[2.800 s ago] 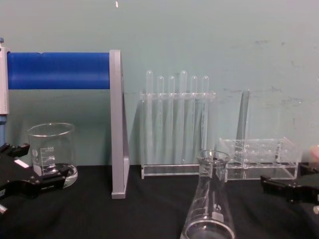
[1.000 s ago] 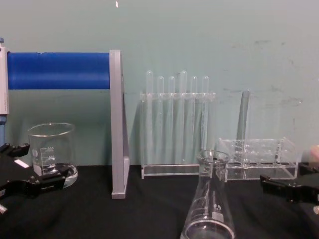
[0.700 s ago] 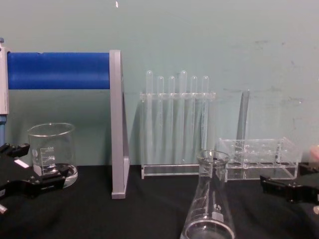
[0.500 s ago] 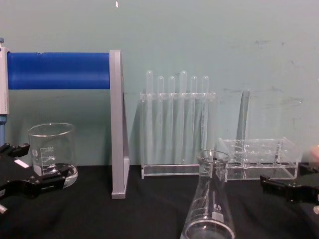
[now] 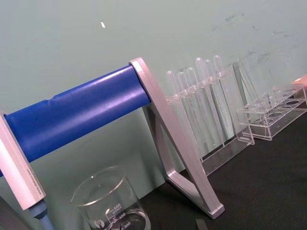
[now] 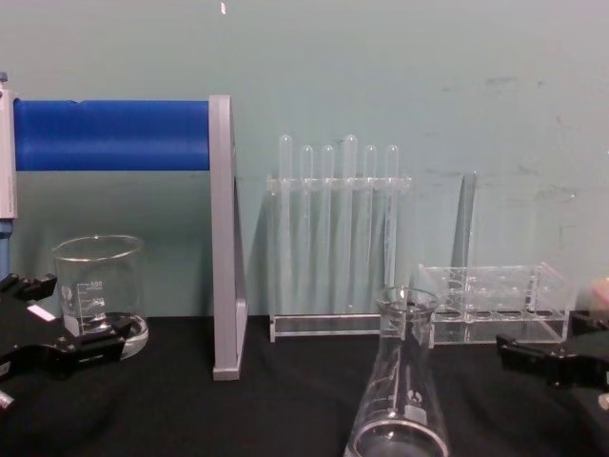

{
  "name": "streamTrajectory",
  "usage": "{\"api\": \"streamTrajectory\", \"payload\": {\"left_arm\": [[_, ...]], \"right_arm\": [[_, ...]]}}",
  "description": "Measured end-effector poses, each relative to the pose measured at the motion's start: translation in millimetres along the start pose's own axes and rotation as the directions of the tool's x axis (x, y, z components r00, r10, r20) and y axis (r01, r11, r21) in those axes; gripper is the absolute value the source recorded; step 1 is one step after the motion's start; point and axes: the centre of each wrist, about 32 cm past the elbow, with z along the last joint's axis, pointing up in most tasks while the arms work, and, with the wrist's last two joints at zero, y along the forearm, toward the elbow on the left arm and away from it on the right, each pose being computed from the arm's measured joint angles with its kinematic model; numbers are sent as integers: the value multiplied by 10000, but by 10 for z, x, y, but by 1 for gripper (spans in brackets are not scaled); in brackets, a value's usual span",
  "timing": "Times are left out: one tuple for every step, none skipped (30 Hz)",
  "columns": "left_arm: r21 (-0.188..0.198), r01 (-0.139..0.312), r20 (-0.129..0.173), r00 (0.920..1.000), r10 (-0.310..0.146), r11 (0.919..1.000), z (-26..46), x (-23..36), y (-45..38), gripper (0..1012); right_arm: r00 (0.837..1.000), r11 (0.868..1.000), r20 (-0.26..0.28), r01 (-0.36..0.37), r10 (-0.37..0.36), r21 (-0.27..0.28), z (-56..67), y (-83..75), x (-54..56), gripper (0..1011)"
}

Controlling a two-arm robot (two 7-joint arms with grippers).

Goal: Grasp the erlenmeyer flask with one hand, shake it three times, then place it back.

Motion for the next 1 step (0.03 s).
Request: {"api": "streamTrajectory", "payload": {"left_arm": [[-1, 0, 1, 10000, 0, 10000, 0, 0, 0, 1001]], "right_arm": [[10000, 10000, 0, 1, -1, 0, 0, 0, 0, 1000]]}}
